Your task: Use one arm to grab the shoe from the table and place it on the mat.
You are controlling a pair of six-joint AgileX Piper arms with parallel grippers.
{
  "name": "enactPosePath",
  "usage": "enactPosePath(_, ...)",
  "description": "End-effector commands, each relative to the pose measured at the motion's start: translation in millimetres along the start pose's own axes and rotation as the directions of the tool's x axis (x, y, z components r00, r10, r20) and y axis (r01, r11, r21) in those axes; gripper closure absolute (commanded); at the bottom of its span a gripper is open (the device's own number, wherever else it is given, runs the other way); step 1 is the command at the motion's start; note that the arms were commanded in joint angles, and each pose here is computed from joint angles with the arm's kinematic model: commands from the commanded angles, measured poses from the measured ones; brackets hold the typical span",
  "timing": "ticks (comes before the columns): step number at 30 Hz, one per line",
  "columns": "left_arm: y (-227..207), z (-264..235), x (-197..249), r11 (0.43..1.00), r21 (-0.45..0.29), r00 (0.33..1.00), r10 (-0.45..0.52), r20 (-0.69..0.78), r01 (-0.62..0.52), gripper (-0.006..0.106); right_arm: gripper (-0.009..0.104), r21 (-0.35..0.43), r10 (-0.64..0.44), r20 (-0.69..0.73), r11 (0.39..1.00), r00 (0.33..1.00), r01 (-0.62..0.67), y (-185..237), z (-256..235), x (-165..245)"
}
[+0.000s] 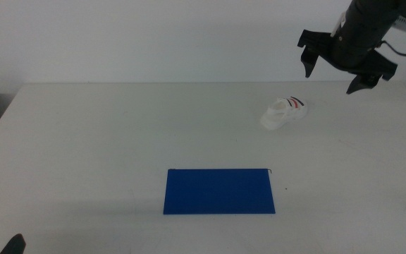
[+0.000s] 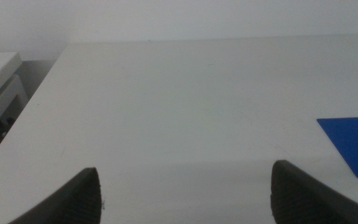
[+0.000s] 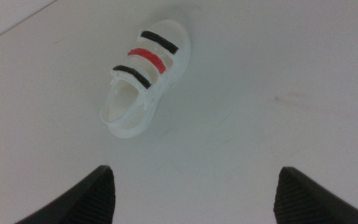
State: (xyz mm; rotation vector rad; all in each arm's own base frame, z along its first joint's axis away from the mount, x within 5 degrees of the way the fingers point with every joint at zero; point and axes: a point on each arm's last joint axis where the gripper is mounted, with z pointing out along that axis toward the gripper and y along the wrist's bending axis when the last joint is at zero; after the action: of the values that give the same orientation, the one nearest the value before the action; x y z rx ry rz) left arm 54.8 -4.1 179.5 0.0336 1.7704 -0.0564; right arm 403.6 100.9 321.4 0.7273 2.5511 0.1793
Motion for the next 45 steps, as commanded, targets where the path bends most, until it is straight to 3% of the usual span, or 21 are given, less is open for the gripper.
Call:
enactPosePath(1,0,-1,-6,1.000,0.001,0.996,-0.011,0.086,0.011,0.007,0.029,-0.071,0.083,0.077,0.994,0.994,-0.078,2,-33,-10)
enactPosePath(4,0,-1,-6,1.000,0.001,0.996,-0.011,0.086,0.011,0.007,0.029,-0.073,0.115,0.076,0.991,0.990,-0.110,2,-33,-10)
enactPosePath(13,0,-1,-6,1.000,0.001,0.996,-0.011,0.086,0.011,0.007,0.029,0.004,0.049,0.184,0.999,0.982,-0.050,-5,-34,-19)
enactPosePath(19,0,-1,-6,1.000,0.001,0.996,-0.011,0.086,0.011,0.007,0.034,-0.007,0.064,0.191,0.998,0.980,-0.063,-4,-35,-19)
enactPosePath(28,0,-1,-6,1.000,0.001,0.996,-0.011,0.086,0.011,0.007,0.036,-0.057,0.321,0.090,0.947,0.943,-0.317,8,-7,-16)
enactPosePath(38,0,-1,-6,1.000,0.001,0.996,-0.011,0.086,0.011,0.007,0.031,0.021,0.409,0.014,0.912,0.912,-0.409,38,26,-35)
enactPosePath(42,0,-1,-6,1.000,0.001,0.996,-0.011,0.086,0.011,0.007,0.025,-0.015,0.435,-0.023,0.900,0.900,-0.436,52,48,-38)
enactPosePath(45,0,-1,-6,1.000,0.001,0.996,-0.011,0.086,0.011,0.007,0.024,0.001,0.486,-0.028,0.874,0.873,-0.486,52,63,-38)
